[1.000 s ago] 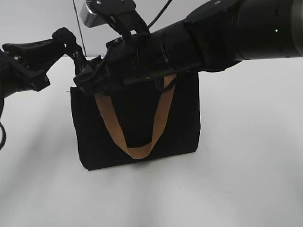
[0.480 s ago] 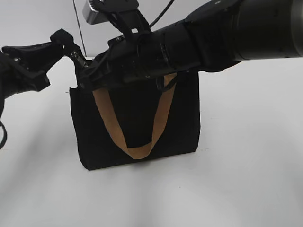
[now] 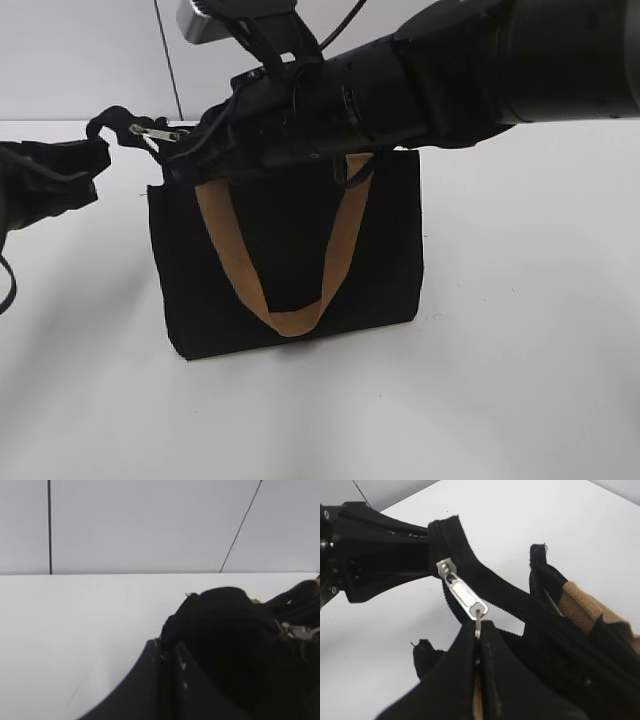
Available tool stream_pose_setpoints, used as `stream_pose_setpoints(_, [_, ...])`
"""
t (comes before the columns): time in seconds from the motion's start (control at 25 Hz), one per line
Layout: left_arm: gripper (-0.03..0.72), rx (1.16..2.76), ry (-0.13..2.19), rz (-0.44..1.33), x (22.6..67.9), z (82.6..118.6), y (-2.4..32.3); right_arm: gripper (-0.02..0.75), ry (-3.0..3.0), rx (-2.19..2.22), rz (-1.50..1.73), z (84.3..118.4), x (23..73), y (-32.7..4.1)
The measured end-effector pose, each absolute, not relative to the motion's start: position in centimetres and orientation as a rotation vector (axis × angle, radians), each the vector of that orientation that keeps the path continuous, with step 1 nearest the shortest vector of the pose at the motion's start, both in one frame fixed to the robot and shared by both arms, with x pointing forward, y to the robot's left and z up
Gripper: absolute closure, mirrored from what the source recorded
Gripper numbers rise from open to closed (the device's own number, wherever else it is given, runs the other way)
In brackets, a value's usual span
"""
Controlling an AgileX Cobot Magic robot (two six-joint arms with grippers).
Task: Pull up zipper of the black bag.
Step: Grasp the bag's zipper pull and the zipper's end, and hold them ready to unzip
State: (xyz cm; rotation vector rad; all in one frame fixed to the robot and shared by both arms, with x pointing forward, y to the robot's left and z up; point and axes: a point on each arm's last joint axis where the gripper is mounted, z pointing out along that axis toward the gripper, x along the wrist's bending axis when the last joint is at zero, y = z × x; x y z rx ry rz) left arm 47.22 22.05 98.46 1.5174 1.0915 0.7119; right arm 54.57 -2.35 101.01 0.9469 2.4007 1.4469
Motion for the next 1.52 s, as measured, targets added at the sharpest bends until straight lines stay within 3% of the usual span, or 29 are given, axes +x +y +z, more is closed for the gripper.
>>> stream_pose_setpoints(0.56, [0.681,1.608,1.195,0.710,46.2,98.6,22.8,0.738,2.399,0.896,1.397,100.9,54.7,-2.5])
stream_pose_setpoints(1.0, [0.681,1.542,1.142,0.768,44.8,101.3,23.3,0.738,2.413,0.887,1.406,100.9,54.6,-2.4])
stream_pose_setpoints(1.52, [0.683,1.613,1.216,0.752,44.4,100.7,23.7,0.738,2.428,0.780,1.334,100.7,54.6,-2.6])
